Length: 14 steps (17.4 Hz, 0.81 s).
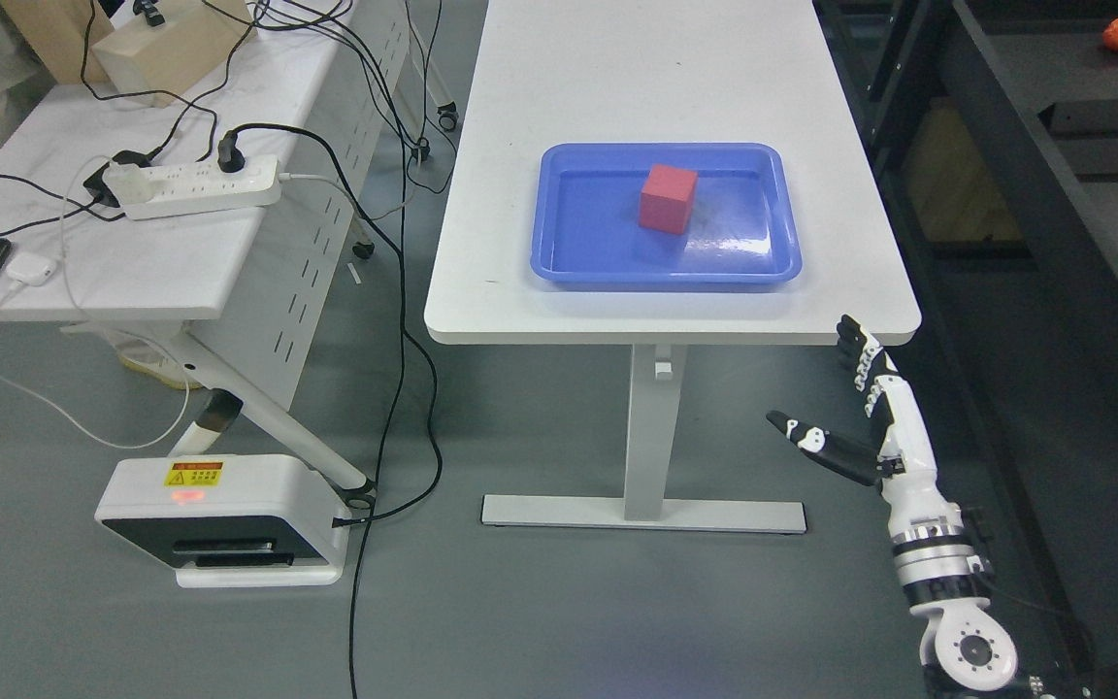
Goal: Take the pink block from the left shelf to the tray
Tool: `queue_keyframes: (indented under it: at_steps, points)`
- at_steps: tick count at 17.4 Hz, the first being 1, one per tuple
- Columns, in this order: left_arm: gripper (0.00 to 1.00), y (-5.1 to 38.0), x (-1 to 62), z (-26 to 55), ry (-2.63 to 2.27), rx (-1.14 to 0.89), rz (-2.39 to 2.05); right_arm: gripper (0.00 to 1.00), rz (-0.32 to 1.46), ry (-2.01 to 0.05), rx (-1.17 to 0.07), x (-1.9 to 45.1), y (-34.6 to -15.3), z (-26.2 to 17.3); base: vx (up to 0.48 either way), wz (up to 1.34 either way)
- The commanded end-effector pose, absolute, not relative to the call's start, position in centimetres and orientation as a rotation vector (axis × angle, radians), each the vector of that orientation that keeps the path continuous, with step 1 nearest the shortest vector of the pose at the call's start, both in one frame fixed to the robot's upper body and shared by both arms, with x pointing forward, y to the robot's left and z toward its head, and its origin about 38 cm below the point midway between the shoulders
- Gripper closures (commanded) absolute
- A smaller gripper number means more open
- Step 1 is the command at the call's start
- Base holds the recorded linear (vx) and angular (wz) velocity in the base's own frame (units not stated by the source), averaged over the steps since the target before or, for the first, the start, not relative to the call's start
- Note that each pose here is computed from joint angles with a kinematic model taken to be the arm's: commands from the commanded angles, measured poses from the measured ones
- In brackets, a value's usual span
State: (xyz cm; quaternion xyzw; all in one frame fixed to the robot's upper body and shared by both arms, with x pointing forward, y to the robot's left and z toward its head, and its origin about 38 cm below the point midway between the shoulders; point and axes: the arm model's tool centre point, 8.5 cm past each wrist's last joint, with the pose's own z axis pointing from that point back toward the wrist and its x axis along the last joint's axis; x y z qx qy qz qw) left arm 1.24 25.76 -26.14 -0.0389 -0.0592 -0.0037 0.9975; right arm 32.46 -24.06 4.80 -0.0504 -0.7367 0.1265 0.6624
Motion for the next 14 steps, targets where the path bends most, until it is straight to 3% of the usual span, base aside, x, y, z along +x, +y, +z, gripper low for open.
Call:
queue_keyframes:
  at_steps: [1,3,14]
  points:
    - [0.00,26.8,0.7,-26.1,-0.118,-0.063,-0.009,0.00,0.236,-1.596,-0.112,33.3,-24.7,3.1,0.000,0.00]
    - [0.00,26.8,0.7,-26.1,-0.118,-0.063,-0.010,0.00,0.124,-1.618,-0.066,34.0,-25.0,3.9,0.000,0.00]
    - [0.00,26.8,0.7,-26.1,-0.118,-0.063,-0.009,0.00,0.116,-1.616,-0.069,34.6,-25.0,4.3,0.000,0.00]
